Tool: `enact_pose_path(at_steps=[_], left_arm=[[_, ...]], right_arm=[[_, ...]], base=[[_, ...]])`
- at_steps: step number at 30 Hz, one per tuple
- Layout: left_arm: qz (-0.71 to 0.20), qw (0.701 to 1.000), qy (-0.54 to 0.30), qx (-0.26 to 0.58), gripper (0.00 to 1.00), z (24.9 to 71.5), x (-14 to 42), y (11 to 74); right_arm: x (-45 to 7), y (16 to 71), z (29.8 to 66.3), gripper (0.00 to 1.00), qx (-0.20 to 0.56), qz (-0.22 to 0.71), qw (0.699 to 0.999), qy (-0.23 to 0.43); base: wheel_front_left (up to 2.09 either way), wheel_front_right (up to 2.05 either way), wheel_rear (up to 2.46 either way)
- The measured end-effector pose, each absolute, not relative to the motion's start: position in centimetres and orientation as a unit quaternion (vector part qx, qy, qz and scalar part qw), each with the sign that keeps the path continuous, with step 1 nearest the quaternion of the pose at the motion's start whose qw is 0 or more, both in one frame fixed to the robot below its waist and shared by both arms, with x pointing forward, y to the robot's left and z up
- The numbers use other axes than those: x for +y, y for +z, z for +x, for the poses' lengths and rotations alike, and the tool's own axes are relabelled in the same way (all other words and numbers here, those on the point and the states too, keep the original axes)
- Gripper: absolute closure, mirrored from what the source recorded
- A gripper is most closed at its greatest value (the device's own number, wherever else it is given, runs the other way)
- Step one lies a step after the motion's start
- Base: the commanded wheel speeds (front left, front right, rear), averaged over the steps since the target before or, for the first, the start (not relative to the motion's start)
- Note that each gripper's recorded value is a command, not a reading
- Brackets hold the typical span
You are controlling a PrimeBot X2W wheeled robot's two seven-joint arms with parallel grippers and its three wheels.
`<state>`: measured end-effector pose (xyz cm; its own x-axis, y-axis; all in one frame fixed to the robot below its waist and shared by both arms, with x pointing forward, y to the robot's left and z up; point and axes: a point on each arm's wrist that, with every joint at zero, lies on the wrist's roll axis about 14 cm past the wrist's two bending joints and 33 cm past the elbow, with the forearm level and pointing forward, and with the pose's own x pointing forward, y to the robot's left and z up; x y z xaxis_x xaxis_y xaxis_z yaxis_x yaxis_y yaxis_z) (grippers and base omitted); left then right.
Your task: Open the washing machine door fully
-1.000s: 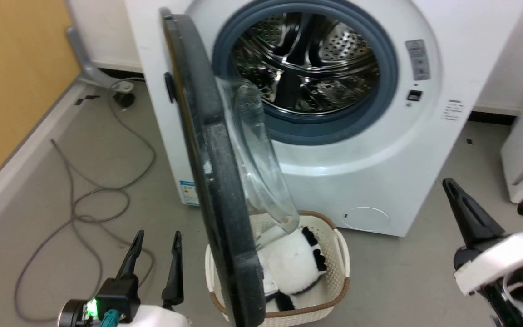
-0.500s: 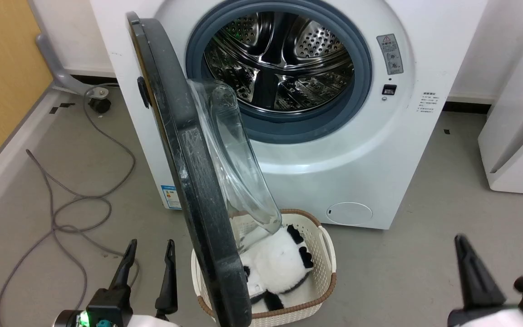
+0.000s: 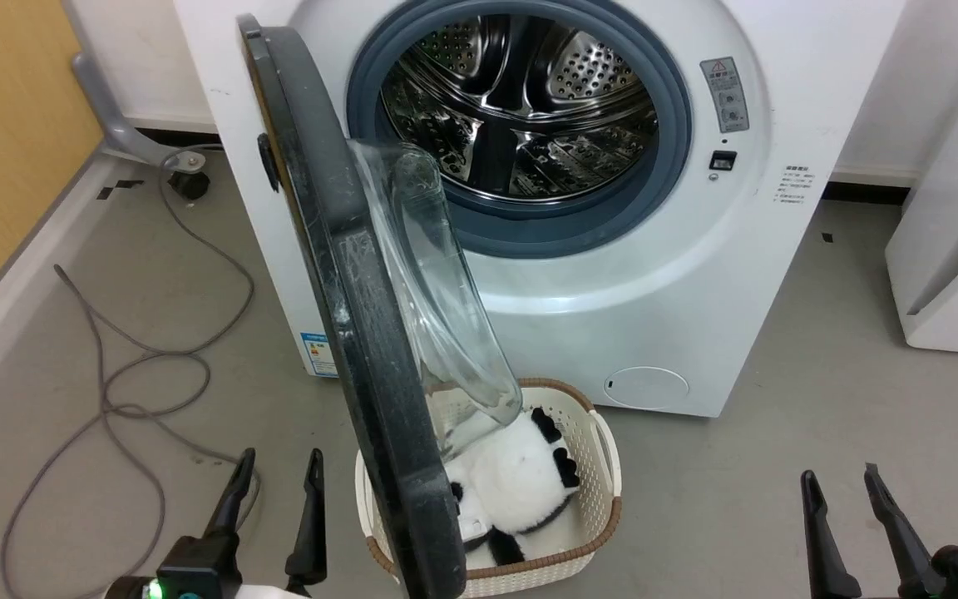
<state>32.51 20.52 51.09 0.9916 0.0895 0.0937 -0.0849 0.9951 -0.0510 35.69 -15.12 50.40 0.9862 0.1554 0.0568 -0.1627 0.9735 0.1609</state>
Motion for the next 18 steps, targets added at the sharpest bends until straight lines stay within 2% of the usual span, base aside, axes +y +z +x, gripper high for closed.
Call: enact_pose_path(at_steps=[7, 14, 15, 16, 17, 18], left_arm=[[-0.022, 0.994, 0.056, -0.092, 0.00, 32.5, 21.4, 53.9], [-0.009, 0.974, 0.082, -0.211, 0.00, 32.3, 22.8, 61.6], [-0.008, 0.970, 0.085, -0.228, 0.30, 32.1, 23.0, 62.7], [-0.007, 0.966, 0.087, -0.244, 0.95, 32.0, 23.0, 63.7], [-0.007, 0.961, 0.086, -0.261, 1.00, 31.8, 23.0, 64.8], [-0.006, 0.957, 0.086, -0.277, 1.00, 31.6, 23.0, 65.8]], right_arm=[[-15.1, 50.1, 35.8, 0.00, -0.018, 0.086, 0.993, 0.078], [-14.9, 49.8, 35.8, 0.00, -0.013, 0.091, 0.993, 0.080], [-14.9, 49.7, 35.7, 0.00, -0.012, 0.092, 0.992, 0.081], [-14.8, 49.6, 35.7, 0.00, -0.011, 0.093, 0.992, 0.081], [-14.8, 49.6, 35.7, 0.00, -0.010, 0.094, 0.992, 0.081], [-14.8, 49.6, 35.7, 0.00, -0.010, 0.095, 0.992, 0.081]], base=[[0.00, 0.00, 0.00], [0.00, 0.00, 0.00], [0.00, 0.00, 0.00], [0.00, 0.00, 0.00], [0.00, 0.00, 0.00], [0.00, 0.00, 0.00]])
